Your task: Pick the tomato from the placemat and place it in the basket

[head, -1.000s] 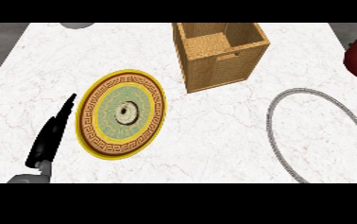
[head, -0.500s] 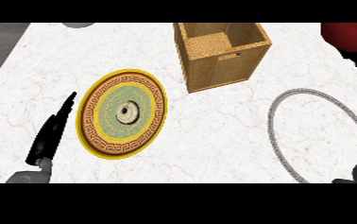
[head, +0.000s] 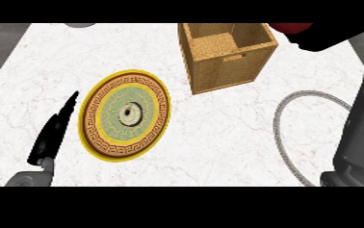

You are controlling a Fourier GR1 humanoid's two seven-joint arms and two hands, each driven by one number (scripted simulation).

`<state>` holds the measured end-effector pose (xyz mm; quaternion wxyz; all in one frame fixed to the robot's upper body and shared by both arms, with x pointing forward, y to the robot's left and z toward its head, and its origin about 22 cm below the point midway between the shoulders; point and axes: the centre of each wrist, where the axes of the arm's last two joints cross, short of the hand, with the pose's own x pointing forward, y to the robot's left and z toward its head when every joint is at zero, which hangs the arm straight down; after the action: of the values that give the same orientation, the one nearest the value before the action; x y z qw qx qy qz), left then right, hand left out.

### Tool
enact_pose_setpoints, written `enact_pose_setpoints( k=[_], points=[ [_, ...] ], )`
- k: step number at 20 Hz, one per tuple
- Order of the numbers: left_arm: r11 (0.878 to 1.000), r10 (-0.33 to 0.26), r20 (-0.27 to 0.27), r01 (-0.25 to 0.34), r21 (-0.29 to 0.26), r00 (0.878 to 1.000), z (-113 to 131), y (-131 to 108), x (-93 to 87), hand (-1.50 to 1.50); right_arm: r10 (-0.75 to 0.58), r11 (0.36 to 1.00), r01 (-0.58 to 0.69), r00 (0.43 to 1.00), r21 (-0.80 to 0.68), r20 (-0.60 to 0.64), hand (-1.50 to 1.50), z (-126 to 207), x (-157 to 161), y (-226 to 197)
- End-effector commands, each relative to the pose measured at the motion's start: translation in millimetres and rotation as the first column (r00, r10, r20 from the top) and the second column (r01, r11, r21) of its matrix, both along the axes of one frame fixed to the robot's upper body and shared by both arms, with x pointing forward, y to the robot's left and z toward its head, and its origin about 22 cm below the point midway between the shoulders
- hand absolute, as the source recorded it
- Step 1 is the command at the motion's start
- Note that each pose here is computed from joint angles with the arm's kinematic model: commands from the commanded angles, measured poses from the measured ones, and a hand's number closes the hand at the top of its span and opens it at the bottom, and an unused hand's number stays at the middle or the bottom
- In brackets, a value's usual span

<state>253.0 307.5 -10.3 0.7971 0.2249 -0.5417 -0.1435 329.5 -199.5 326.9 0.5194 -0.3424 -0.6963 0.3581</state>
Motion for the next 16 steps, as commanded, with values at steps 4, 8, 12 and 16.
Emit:
enact_pose_setpoints(
  k=[4, 8, 12, 16],
  points=[
    [1.0, -0.003, -0.013, 0.003, 0.0, 1.0, -19.3, -3.2, -2.2, 0.0, -0.021, 0.999, 0.02, 0.999, -0.031, -0.034, 1.5, -15.7, 27.2, 36.3],
    [1.0, -0.013, 0.0, 0.013, -0.001, 1.0, -0.8, -1.4, -1.8, 0.0, -0.06, 0.996, 0.057, 0.997, -0.066, -0.041, 1.5, -50.2, 47.2, 63.9],
    [1.0, -0.003, -0.006, 0.003, 0.0, 1.0, 2.0, 1.5, -22.4, 0.0, -0.105, 0.99, 0.098, 0.992, -0.103, -0.067, -1.5, -92.7, 59.6, 57.8],
    [1.0, -0.005, -0.027, 0.005, -0.009, 1.0, -16.0, 8.6, -16.9, 0.0, -0.083, 0.996, 0.081, 0.991, -0.02, -0.103, -1.5, -81.0, 71.1, 54.7]
  ],
)
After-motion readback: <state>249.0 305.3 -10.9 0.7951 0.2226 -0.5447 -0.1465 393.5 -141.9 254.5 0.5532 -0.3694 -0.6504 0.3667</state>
